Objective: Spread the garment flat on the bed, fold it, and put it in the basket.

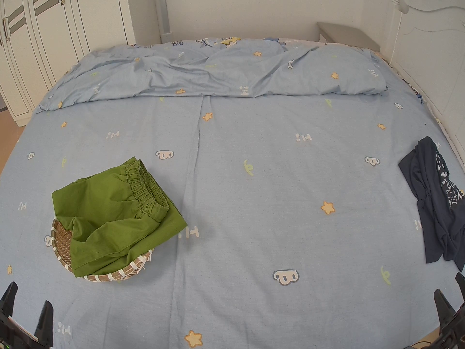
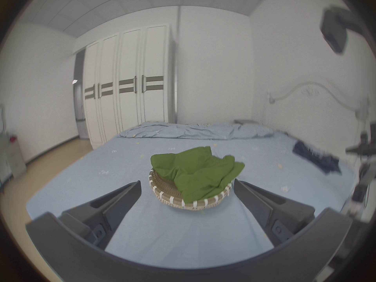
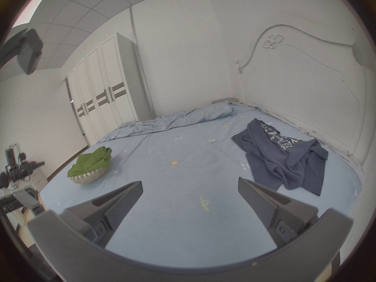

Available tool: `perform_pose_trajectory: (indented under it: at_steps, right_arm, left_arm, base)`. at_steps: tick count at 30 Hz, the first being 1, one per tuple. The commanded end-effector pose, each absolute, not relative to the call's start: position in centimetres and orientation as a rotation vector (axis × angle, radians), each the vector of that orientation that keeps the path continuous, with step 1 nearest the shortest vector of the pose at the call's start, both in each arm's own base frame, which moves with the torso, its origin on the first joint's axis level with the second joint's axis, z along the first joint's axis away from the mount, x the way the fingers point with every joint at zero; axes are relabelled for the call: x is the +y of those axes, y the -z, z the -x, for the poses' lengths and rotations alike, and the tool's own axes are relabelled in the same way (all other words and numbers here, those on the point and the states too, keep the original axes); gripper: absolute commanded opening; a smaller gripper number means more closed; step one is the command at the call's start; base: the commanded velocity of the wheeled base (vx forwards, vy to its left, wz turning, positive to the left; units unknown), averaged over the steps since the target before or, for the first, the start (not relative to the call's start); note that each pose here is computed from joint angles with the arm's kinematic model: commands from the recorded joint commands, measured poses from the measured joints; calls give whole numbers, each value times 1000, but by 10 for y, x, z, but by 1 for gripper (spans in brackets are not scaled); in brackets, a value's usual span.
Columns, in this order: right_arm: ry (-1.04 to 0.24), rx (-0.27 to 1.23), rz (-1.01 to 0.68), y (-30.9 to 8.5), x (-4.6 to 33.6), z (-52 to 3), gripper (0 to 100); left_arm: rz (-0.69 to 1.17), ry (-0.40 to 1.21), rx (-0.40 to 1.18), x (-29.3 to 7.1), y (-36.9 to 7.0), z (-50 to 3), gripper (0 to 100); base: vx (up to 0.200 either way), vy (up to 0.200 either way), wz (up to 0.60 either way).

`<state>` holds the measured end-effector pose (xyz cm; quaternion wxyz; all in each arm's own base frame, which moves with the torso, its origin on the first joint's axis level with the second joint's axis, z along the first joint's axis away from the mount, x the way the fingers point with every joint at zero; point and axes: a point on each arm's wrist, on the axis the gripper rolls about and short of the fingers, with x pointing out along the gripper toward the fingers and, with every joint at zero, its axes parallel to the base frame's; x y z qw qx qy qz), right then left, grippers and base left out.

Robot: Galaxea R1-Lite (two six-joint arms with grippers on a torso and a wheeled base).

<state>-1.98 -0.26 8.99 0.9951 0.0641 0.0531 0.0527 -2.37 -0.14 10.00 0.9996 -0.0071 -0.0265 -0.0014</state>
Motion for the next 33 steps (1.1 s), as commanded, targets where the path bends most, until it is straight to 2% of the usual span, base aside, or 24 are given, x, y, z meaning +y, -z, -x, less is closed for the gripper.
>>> perform_pose_trajectory:
  at_steps: [1,2,3,8,11,13,16,33]
  right_arm:
    - [16,88,-172,-84,-3,18,100]
    - [77,16,-142,-83,-1,23,100]
    - [73,-12,-109,-82,-1,25,100]
    - [98,-57,-7,-82,-2,22,100]
    - [84,-43,-14,-81,-2,22,100]
    - [6,-14,-14,-78,0,22,100]
    - [-15,24,11,-75,0,22,100]
    - [-6,2,5,-76,0,22,100]
  left_arm:
    - [-87,26,-4,-1,-76,23,100]
    - [-77,21,-4,0,-76,23,100]
    - [-60,15,-4,0,-76,23,100]
    - [23,-29,-6,1,-76,23,100]
    - [20,-23,-5,1,-76,23,100]
    - [18,-21,-5,1,-76,23,100]
    - [17,-21,-5,1,-76,23,100]
    - [17,-20,-3,1,-76,23,100]
  base:
    - [0,0,0]
    - [0,0,0]
    - [0,0,0]
    - [0,0,0]
    - [0,0,0]
    - [0,0,0]
    - [0,0,0]
    - [0,0,0]
